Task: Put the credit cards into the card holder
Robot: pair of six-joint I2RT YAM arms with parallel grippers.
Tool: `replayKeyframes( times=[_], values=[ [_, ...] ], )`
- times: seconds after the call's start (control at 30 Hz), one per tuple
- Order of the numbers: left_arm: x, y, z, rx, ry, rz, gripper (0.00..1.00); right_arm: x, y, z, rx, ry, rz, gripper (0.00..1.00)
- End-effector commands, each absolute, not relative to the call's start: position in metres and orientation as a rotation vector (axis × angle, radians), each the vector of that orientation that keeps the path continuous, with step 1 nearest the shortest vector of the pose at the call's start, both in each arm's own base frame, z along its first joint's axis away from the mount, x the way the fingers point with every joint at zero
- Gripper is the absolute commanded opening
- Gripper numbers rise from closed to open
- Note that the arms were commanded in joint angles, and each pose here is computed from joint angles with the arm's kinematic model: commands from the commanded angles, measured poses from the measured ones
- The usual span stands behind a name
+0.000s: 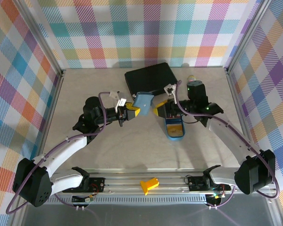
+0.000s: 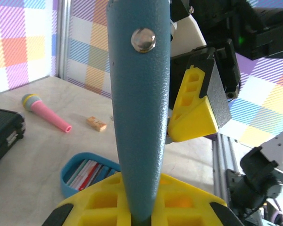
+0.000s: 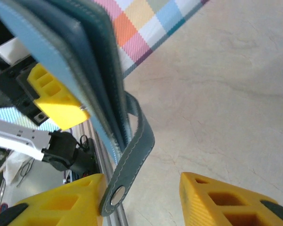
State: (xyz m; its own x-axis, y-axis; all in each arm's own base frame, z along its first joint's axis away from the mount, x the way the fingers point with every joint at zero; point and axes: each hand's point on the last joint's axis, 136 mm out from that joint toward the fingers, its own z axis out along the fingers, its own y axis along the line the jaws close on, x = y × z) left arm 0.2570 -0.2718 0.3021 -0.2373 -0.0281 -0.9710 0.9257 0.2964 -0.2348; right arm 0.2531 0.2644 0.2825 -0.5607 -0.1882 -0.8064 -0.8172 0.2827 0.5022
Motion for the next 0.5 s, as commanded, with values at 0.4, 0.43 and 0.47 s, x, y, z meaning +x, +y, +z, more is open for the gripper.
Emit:
replayKeyframes(
  times=[0.4, 0.43, 0.47],
  values=[
    [0.231, -0.293, 0.361, 0.916, 1.363, -1.51, 0.0, 0.216, 0.251, 0.329, -1.137, 1.561, 1.391, 0.35],
    [0.23, -0.293, 0.362, 0.918, 1.364, -1.516, 0.0, 0.215, 0.251, 0.33, -1.143, 1.556, 1.403, 0.36],
    [0.228, -0.293, 0.363, 0.921, 1.362, -1.523, 0.0, 0.214, 0.252, 0.331, -1.146, 1.551, 1.409, 0.36]
  ],
)
